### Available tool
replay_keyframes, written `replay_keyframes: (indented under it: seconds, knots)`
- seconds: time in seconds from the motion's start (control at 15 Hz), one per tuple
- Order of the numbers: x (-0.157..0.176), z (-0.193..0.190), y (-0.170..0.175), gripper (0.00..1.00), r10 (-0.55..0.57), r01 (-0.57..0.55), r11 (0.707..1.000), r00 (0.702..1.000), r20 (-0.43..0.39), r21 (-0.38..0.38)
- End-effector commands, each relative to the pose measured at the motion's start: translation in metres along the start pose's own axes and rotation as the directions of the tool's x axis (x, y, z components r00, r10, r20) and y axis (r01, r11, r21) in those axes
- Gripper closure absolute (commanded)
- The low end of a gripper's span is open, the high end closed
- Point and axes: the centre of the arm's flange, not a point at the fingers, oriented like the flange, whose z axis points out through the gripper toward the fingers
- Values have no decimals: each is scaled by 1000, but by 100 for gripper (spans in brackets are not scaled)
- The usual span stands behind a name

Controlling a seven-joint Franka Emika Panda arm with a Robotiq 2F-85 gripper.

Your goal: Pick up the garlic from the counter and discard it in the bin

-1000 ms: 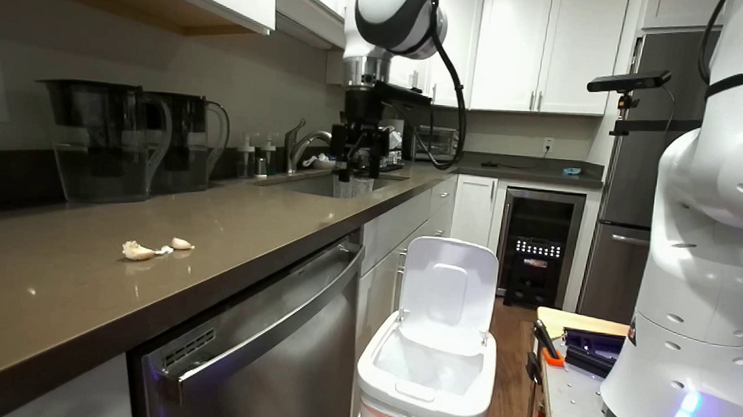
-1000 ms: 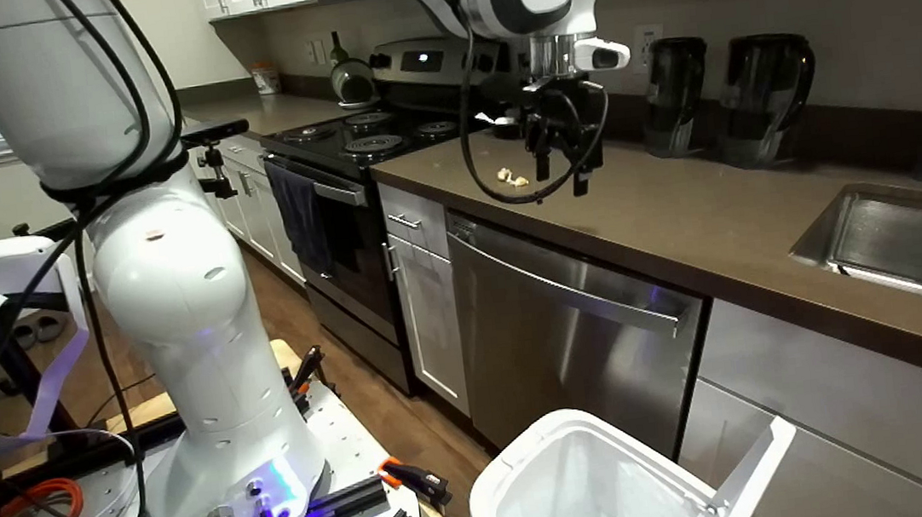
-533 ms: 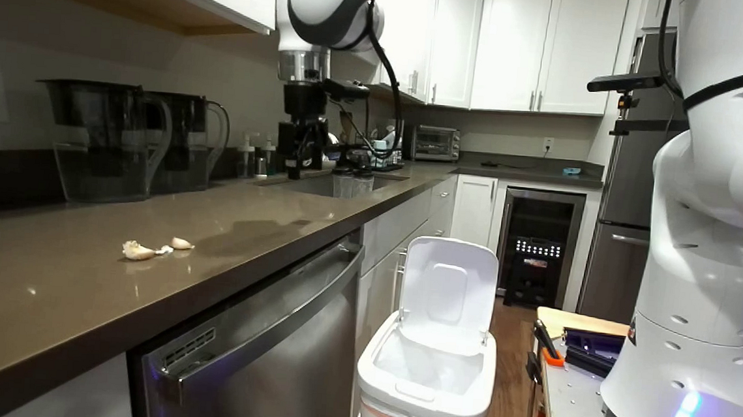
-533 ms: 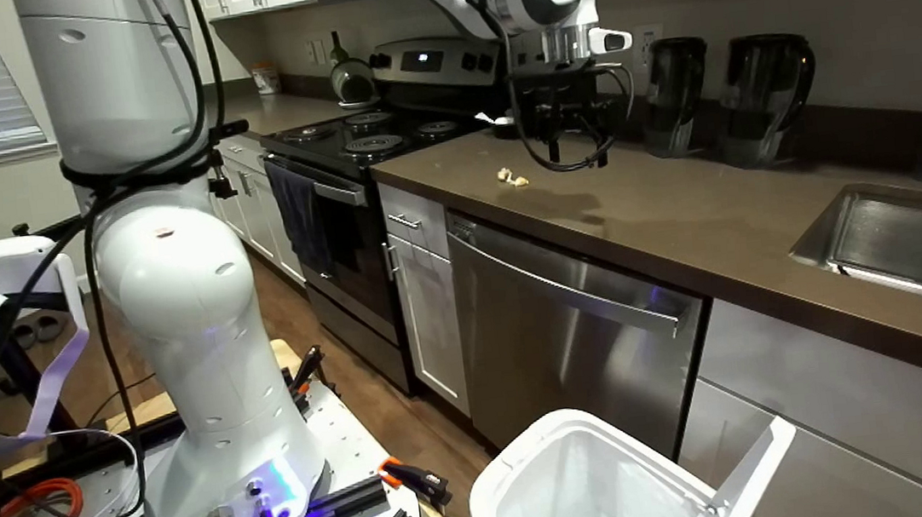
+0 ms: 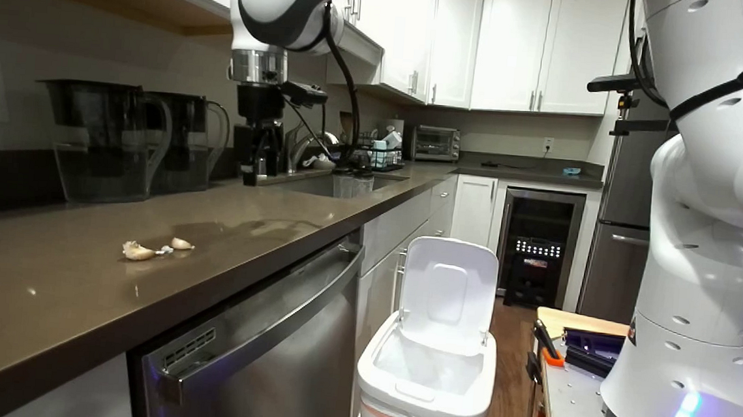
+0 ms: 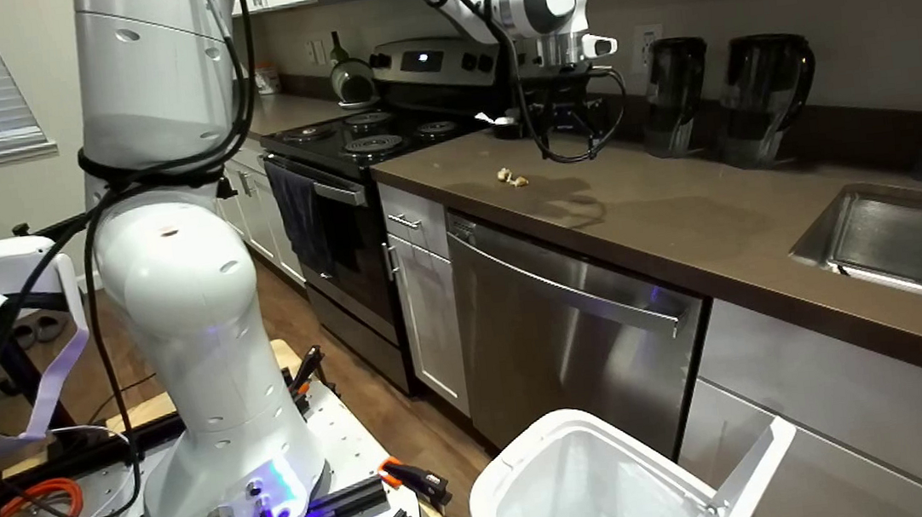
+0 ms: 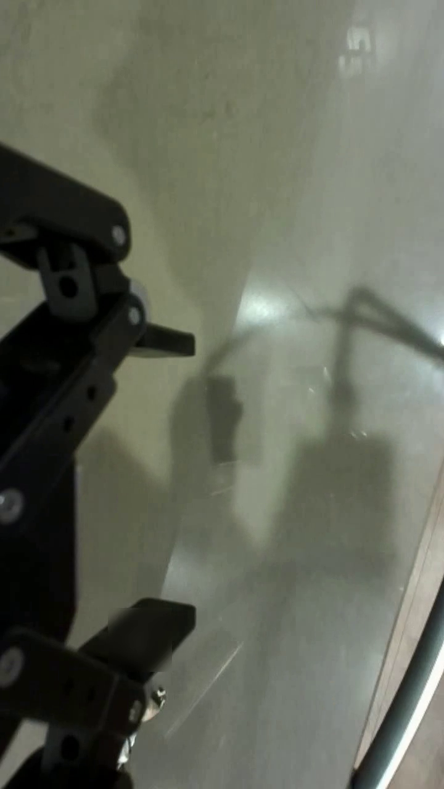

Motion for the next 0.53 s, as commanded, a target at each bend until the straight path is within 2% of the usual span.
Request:
replay_keyframes:
  seconds: [0.0, 0.47]
  knots:
    - [22, 2, -18, 0, -41, 39, 996, 999, 20, 78]
    - [57, 23, -45, 0, -101, 92, 973, 994, 32, 213]
